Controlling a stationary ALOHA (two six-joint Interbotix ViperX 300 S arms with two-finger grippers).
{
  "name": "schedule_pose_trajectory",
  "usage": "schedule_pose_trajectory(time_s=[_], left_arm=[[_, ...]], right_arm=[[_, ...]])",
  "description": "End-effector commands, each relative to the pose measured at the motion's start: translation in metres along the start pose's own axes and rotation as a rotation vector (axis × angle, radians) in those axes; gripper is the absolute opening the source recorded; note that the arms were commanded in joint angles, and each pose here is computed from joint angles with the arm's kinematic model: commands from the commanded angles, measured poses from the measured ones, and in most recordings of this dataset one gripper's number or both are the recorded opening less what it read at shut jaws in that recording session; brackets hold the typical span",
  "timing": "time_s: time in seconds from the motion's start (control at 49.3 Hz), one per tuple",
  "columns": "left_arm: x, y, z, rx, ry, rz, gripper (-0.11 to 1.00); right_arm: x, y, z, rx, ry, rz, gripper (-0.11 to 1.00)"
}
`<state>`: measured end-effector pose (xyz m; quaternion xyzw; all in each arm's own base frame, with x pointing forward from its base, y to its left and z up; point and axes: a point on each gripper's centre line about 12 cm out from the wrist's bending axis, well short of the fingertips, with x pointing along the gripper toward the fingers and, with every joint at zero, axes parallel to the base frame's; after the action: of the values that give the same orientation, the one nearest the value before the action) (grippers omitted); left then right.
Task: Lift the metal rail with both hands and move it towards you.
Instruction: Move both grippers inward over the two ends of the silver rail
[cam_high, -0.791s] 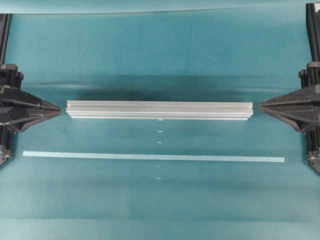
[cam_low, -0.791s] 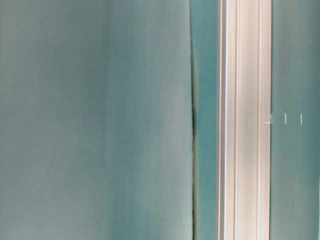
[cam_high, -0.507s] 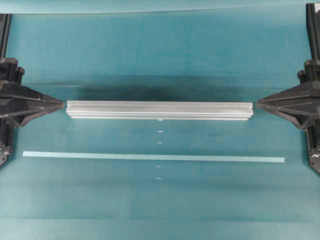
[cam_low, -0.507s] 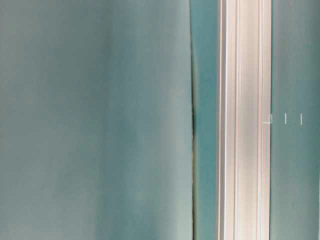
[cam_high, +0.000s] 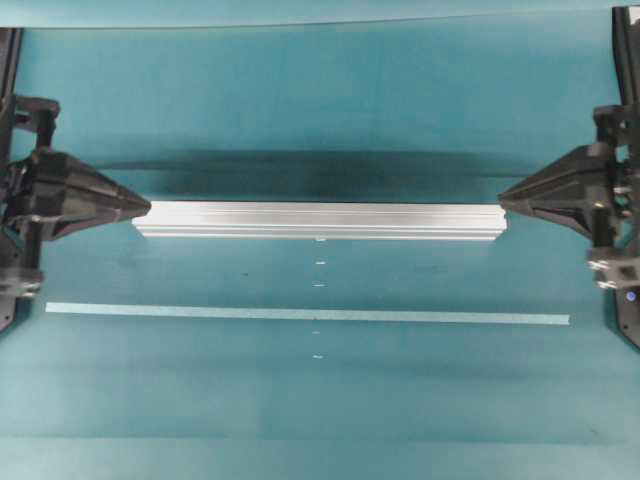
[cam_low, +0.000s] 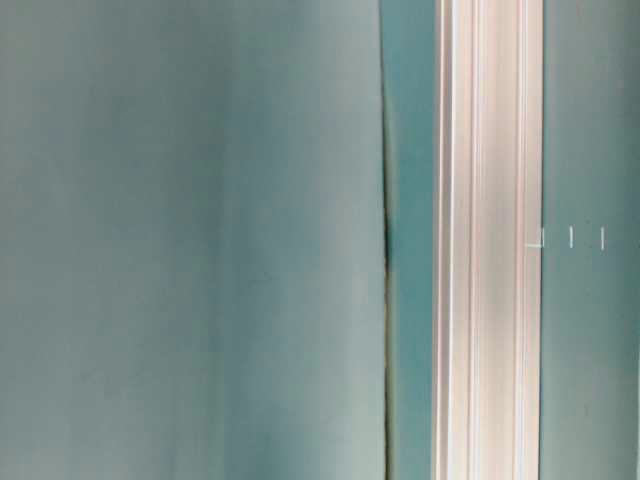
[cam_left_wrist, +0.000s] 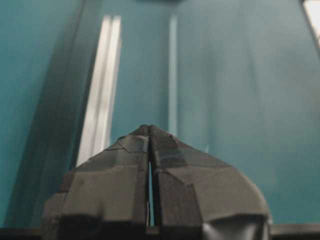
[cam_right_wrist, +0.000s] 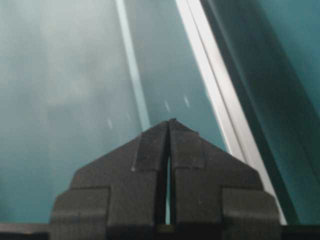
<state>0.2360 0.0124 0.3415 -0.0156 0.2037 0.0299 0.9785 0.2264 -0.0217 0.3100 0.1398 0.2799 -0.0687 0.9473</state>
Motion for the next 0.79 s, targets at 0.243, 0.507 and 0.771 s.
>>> schedule_pose_trajectory(time_s=[0.243,0.507,0.771], left_arm=[[0.029,0.008,0.006,0.014,0.331,0.035,-0.03],[0.057,0.015,0.006,0.108,0.524,0.043,-0.03],[0.070,0.030,0.001,0.163,0.572,0.054,0.01]], right_arm=[[0.037,0.004,0.023,-0.049,0.319,-0.078,0.02],[0.069,0.008,0.023,-0.135,0.584,-0.115,0.02],[0.084,0.004,0.014,-0.235,0.711,-0.109,0.07]])
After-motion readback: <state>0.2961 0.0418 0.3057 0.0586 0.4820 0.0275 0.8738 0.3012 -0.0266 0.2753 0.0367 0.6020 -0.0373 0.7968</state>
